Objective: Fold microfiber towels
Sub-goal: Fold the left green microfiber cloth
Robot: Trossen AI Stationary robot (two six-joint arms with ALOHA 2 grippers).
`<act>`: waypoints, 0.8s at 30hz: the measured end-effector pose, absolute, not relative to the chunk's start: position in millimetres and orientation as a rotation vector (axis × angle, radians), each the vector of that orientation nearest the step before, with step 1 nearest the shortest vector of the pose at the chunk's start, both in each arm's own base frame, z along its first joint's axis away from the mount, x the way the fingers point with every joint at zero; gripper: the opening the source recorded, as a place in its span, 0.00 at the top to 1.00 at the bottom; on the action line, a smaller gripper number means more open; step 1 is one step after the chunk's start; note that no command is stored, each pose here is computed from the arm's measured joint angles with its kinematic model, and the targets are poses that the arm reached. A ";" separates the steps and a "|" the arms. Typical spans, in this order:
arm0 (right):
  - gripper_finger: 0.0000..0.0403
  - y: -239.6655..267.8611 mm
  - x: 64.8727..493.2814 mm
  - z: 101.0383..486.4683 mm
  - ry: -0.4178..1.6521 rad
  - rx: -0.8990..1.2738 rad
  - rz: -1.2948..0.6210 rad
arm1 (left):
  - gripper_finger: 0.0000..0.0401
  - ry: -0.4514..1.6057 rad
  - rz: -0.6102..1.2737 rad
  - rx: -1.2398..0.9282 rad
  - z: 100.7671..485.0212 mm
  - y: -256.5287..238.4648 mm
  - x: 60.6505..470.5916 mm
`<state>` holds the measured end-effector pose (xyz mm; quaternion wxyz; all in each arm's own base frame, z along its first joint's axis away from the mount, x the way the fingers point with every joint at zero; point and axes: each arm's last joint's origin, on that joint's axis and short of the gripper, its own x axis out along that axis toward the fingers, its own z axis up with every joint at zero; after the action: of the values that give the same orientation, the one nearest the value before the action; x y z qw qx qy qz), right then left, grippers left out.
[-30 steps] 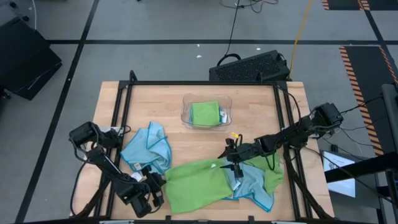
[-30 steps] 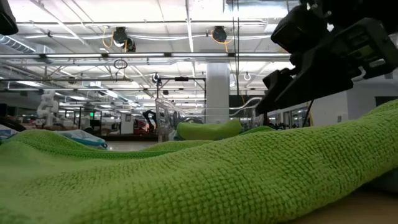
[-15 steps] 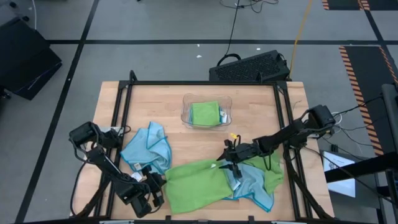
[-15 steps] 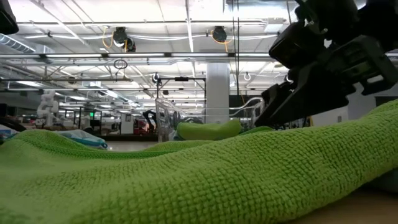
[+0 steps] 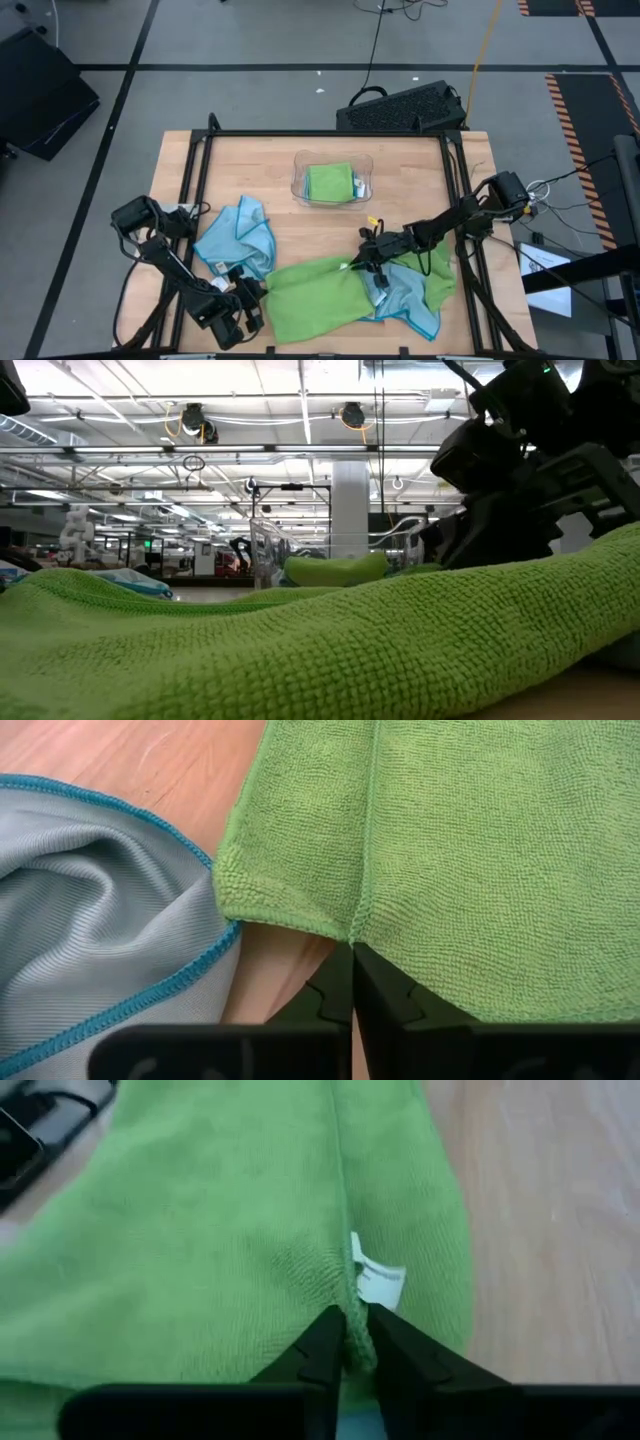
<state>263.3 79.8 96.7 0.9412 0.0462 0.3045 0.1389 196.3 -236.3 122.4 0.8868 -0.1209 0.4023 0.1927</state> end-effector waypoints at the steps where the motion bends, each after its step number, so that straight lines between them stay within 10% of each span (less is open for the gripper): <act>1: 0.92 79.8 263.5 97.0 0.617 0.092 0.285 | 0.98 0.836 0.400 -0.252 122.4 -236.4 196.3; 14: 0.85 80.9 263.4 99.8 0.600 0.061 0.298 | 0.99 0.836 0.397 -0.250 122.4 -236.6 196.5; 24: 0.99 81.1 263.7 100.2 0.596 0.072 0.297 | 0.99 0.836 0.370 -0.223 126.9 -240.2 199.2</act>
<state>263.7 81.1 100.2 0.9444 0.0352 0.2925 0.1459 199.2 -240.2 126.9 0.8913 -0.1074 0.4028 0.1781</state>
